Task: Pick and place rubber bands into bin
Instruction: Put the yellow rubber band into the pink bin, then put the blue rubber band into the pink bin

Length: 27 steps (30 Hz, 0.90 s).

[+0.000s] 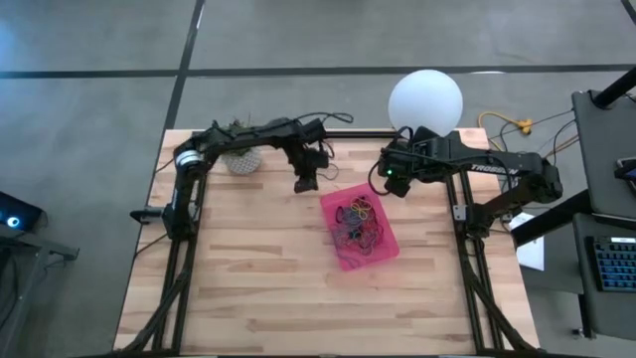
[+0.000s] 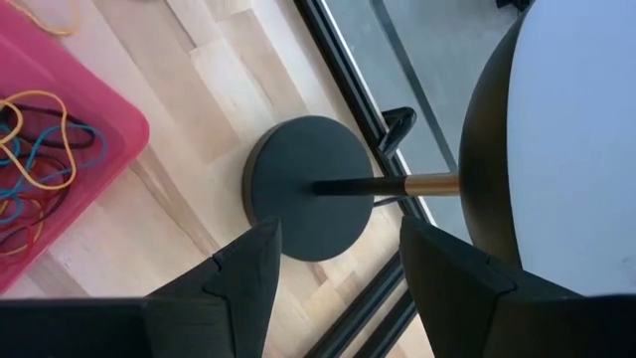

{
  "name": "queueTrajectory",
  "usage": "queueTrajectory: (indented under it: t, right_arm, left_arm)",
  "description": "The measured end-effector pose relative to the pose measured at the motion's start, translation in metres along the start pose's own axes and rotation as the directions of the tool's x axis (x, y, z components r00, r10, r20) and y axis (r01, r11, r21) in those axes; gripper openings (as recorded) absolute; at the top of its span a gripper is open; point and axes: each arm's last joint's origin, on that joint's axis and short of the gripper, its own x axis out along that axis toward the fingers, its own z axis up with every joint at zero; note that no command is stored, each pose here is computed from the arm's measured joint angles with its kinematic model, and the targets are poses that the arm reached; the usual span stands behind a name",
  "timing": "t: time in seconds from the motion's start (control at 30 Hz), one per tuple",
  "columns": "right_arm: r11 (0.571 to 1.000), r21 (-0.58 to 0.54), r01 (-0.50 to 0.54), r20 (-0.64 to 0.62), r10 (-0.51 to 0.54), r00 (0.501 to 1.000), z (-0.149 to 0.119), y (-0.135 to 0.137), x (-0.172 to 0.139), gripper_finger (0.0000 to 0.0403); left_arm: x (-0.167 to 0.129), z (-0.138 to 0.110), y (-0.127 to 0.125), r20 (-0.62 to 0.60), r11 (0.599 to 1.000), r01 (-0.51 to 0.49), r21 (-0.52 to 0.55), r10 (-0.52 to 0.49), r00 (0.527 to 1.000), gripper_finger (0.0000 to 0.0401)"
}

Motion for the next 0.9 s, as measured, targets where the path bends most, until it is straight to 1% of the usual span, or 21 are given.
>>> queueTrajectory:
  t: [0.07,0.13,0.23,0.27,0.3,0.37,0.43,0.5,0.57,0.63,0.7,0.77,0.83,0.9]
  right_arm:
    - [1.000,0.001,0.000,0.002,0.000,1.000,0.000,0.000,0.000,0.0194]
    - [1.000,0.002,0.000,0.001,0.000,1.000,0.000,0.000,0.000,0.0194]
    - [1.000,0.001,0.000,0.002,0.000,1.000,0.000,0.000,0.000,0.0194]
    - [1.000,0.002,0.000,0.002,0.000,1.000,0.000,0.000,0.000,0.0194]
    - [1.000,0.002,0.000,0.003,0.000,1.000,0.000,0.000,0.000,0.0194]
    - [1.000,-0.001,0.006,0.004,-0.006,1.000,0.000,0.000,0.000,0.0194]
    - [1.000,-0.003,0.016,0.006,-0.016,1.000,0.000,0.000,0.001,0.0194]
    - [1.000,-0.003,0.019,0.007,-0.019,1.000,0.000,0.000,0.001,0.0194]
    - [1.000,-0.004,0.020,0.006,-0.020,1.000,0.000,0.000,0.001,0.0194]
    - [1.000,0.000,0.020,0.008,-0.020,1.000,0.000,0.000,0.001,0.0194]
    - [1.000,0.003,0.020,0.008,-0.020,1.000,0.000,0.000,0.001,0.0194]
    - [1.000,0.003,0.020,0.008,-0.021,1.000,0.000,0.000,0.001,0.0194]
    - [1.000,0.003,0.020,0.008,-0.020,1.000,0.000,0.000,0.001,0.0194]
    - [1.000,0.004,0.018,0.007,-0.018,1.000,0.000,0.000,0.001,0.0194]
  left_arm:
    - [-0.013,0.008,-0.012,0.037,0.999,-0.013,0.040,0.012,0.999,0.0000]
    - [-0.033,0.015,-0.025,0.091,0.996,-0.032,0.079,0.025,0.996,0.0000]
    - [-0.068,0.027,-0.044,0.212,0.984,-0.093,0.152,0.060,0.976,0.0000]
    - [-0.075,0.031,-0.049,0.242,0.979,-0.109,0.174,0.064,0.968,0.0000]
    - [-0.082,0.036,-0.055,0.279,0.972,-0.120,0.200,0.061,0.958,0.0000]
    - [-0.088,0.046,-0.070,0.346,0.959,-0.101,0.263,0.004,0.938,0.0000]
    - [-0.090,0.057,-0.084,0.411,0.945,-0.087,0.316,-0.054,0.910,0.0000]
    - [-0.088,0.066,-0.095,0.450,0.935,-0.056,0.349,-0.115,0.885,0.0000]
    - [-0.075,0.075,-0.101,0.468,0.931,-0.042,0.362,-0.142,0.872,0.0000]
    - [-0.060,0.076,-0.102,0.431,0.938,-0.013,0.347,-0.147,0.890,0.0000]
    - [-0.047,0.077,-0.100,0.408,0.948,0.003,0.318,-0.140,0.902,0.0001]
    - [-0.043,0.073,-0.098,0.375,0.964,0.016,0.264,-0.118,0.920,0.0009]
    - [-0.045,0.073,-0.098,0.387,0.968,-0.044,0.245,-0.056,0.921,0.0027]
    - [-0.045,0.070,-0.096,0.371,0.973,-0.084,0.215,-0.002,0.928,0.0051]
